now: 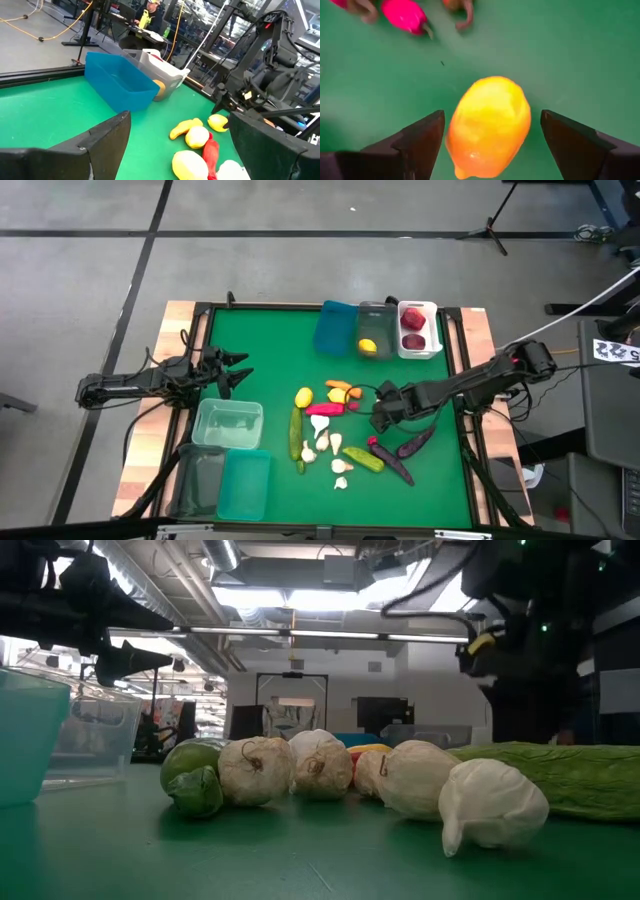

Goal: Sort produce into baskets
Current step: Put the yellow lemon into the top black bin

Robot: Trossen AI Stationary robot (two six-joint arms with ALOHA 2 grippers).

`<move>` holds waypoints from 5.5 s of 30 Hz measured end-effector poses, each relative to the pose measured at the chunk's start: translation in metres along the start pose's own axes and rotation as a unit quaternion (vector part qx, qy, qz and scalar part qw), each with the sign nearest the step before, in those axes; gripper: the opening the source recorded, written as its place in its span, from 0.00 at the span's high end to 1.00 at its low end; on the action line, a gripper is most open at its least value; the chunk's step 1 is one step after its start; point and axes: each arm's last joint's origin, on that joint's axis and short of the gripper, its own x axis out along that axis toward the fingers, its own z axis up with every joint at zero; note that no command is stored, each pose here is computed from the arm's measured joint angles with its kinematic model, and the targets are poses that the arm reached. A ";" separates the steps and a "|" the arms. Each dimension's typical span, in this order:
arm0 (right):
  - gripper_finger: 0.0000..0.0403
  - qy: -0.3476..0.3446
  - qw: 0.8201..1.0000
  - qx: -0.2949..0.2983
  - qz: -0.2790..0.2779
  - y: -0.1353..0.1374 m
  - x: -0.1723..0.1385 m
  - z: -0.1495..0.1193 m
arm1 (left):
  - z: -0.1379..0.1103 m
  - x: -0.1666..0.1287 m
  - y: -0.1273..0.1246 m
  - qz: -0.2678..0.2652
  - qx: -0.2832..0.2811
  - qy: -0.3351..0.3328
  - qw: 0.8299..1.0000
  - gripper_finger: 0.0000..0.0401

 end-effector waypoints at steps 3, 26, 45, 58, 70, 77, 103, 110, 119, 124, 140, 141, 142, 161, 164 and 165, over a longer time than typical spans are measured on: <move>0.18 0.011 1.000 -0.012 -0.013 0.001 0.009 -0.002 | 0.000 0.000 0.000 0.000 0.000 0.000 1.000 0.18; 0.56 -0.004 0.996 -0.085 -0.007 0.006 0.000 0.020 | 0.000 0.000 0.000 0.000 -0.001 0.000 1.000 0.18; 0.53 -0.085 0.972 -0.188 -0.109 -0.062 -0.057 0.163 | 0.000 0.000 0.000 0.000 0.000 0.000 1.000 0.18; 0.51 -0.142 0.985 -0.089 -0.025 -0.177 -0.028 0.208 | 0.000 0.000 0.000 0.005 0.013 -0.003 1.000 0.18; 0.48 -0.154 0.970 -0.188 0.025 -0.174 -0.016 0.202 | 0.000 0.000 0.000 0.005 0.008 -0.003 1.000 0.18; 0.33 -0.153 0.970 -0.187 -0.001 -0.175 -0.016 0.203 | 0.000 0.000 0.000 0.001 0.007 -0.001 1.000 0.18; 0.29 -0.218 0.825 -0.466 0.233 0.020 -0.032 0.162 | 0.000 0.000 0.000 0.001 0.007 -0.001 1.000 0.18; 0.29 -0.173 0.844 -0.448 0.238 0.038 -0.001 0.153 | 0.000 0.000 0.000 0.001 0.004 -0.001 1.000 0.18; 0.29 -0.092 0.872 -0.436 0.203 0.047 0.041 0.137 | 0.000 0.000 0.000 0.001 0.006 0.000 1.000 0.18; 0.29 -0.067 0.886 -0.423 0.176 0.044 0.051 0.136 | 0.000 0.000 0.000 0.001 0.006 -0.001 1.000 0.18; 0.29 -0.060 0.887 -0.449 0.085 0.022 0.012 0.132 | 0.000 0.000 0.000 0.001 0.006 0.000 1.000 0.18; 0.29 -0.059 0.887 -0.450 0.086 0.021 0.011 0.132 | 0.000 0.000 0.000 0.001 0.006 0.000 1.000 0.18; 0.29 -0.061 0.886 -0.452 0.086 0.022 0.011 0.133 | 0.000 0.000 0.000 0.001 0.006 -0.001 1.000 0.18; 0.29 -0.080 0.879 -0.459 0.102 0.016 0.042 0.120 | 0.000 0.000 0.000 0.001 0.005 0.000 1.000 0.18; 0.30 -0.078 0.882 -0.452 0.105 0.011 0.047 0.119 | 0.000 0.000 0.000 0.001 0.004 0.000 1.000 0.18; 0.31 -0.075 0.884 -0.450 0.107 0.008 0.049 0.119 | 0.000 0.000 0.000 0.001 0.002 0.000 1.000 0.18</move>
